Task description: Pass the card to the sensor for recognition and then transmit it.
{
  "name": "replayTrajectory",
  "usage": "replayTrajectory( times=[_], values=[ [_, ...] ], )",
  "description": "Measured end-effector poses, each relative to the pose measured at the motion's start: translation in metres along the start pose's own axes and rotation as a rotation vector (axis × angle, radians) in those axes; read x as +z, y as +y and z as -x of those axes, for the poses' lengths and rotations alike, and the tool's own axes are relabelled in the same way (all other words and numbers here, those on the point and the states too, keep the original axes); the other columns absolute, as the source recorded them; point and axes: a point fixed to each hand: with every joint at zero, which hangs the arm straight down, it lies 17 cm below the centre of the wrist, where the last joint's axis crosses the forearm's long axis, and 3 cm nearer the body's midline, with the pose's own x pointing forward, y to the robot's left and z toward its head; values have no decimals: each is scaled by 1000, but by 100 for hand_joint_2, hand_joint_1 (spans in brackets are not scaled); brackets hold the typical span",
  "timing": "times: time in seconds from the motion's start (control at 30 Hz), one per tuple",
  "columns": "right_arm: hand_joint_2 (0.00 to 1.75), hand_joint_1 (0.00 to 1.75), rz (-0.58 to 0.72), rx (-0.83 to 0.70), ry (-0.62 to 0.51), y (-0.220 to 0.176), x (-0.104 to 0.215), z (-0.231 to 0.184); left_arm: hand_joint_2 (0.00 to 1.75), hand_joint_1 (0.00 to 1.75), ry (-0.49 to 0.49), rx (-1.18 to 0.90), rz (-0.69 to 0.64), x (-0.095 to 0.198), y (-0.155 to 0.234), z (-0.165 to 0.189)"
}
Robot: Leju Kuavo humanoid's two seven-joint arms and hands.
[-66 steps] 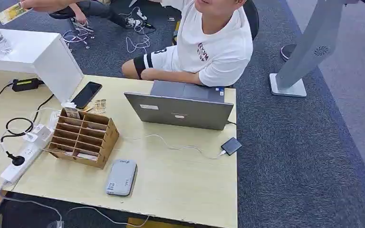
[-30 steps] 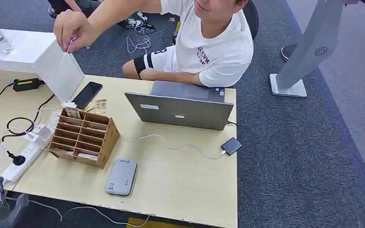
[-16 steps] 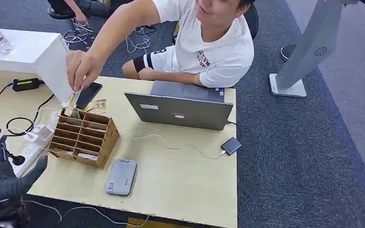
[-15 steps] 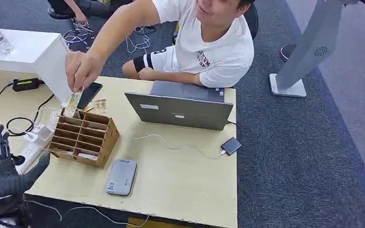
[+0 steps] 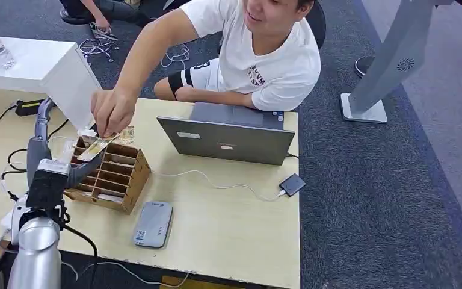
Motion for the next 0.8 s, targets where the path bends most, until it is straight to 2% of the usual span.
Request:
replayTrajectory(
  times=[0.17, 0.2, 0.5, 0.63, 0.8],
  values=[
    [0, 0, -8, 31, 24, 3, -2, -1, 175, 0, -59, -137, 22, -31, -4, -17],
    [0, 0, -10, 38, 27, 3, -2, -2, 175, 175, -70, -165, 28, -36, -5, -20],
    [0, 0, -22, 104, 58, 7, -4, -5, 175, 175, -141, -375, 53, -61, -12, -35],
    [0, 0, -33, 191, 110, 8, -5, -3, 175, 175, -205, -589, 32, -79, -17, -47],
    [0, 0, -32, 201, 125, 8, -5, -2, 175, 175, -229, -624, 56, -84, -26, -49]
  ],
)
